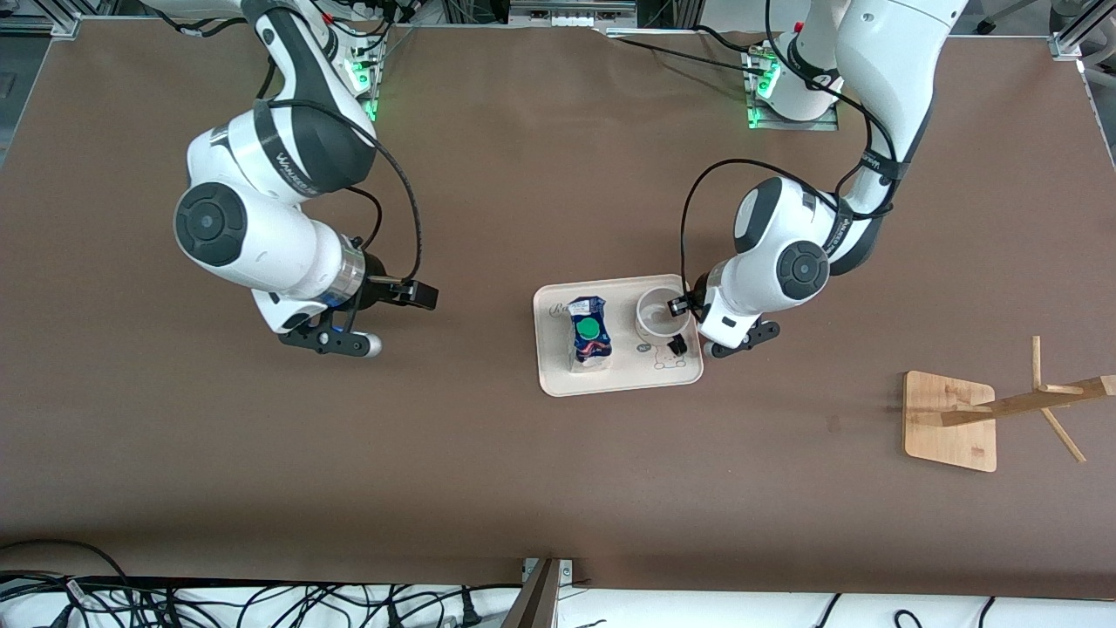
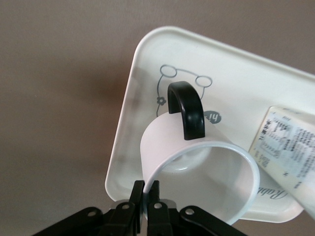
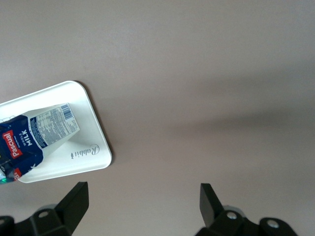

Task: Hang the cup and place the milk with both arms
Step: 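Lift the mug with the left gripper while the right gripper nears the carton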

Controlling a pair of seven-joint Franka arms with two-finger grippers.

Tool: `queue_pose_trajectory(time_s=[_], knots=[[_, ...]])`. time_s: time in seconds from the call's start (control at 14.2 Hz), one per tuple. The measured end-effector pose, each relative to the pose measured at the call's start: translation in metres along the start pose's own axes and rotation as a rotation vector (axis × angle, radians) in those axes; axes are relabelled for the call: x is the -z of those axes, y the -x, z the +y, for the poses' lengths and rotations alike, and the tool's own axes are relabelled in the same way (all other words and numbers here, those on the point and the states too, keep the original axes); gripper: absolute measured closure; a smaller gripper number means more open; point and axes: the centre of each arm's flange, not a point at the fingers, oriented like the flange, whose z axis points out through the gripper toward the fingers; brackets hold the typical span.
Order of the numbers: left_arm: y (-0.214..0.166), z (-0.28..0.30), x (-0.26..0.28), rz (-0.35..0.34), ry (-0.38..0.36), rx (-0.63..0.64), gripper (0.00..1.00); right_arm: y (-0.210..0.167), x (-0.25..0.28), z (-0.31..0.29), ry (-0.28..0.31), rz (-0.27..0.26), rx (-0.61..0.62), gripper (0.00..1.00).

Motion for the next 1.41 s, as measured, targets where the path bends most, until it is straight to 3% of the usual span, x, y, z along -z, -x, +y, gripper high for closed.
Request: queue_pose_trajectory(time_s=[0.14, 0.35, 0.64, 0.92, 1.2, 1.41], knots=[[-0.008, -0.01, 0.044, 0.019, 0.022, 0.019, 0.93, 0.005, -0.008, -0.013, -0.005, 0.009, -0.049, 0.0], [-0.026, -0.062, 0.154, 0.047, 0.057, 0.05, 0.93, 0.018, -0.016, -0.037, -0.017, 0.027, -0.092, 0.0], [-0.049, -0.159, 0.272, 0.048, 0.07, 0.018, 0.93, 0.053, -0.029, -0.079, -0.007, 0.035, -0.02, 0.0], [-0.077, -0.241, 0.303, 0.072, 0.07, -0.106, 0.93, 0.11, -0.045, -0.137, 0.042, 0.113, 0.154, 0.0], [-0.09, -0.286, 0.312, 0.097, 0.084, -0.194, 0.93, 0.145, -0.041, -0.178, -0.018, 0.207, 0.263, 0.0], [-0.093, -0.295, 0.325, 0.128, 0.08, -0.263, 0.93, 0.146, -0.034, -0.187, -0.047, 0.274, 0.3, 0.0]])
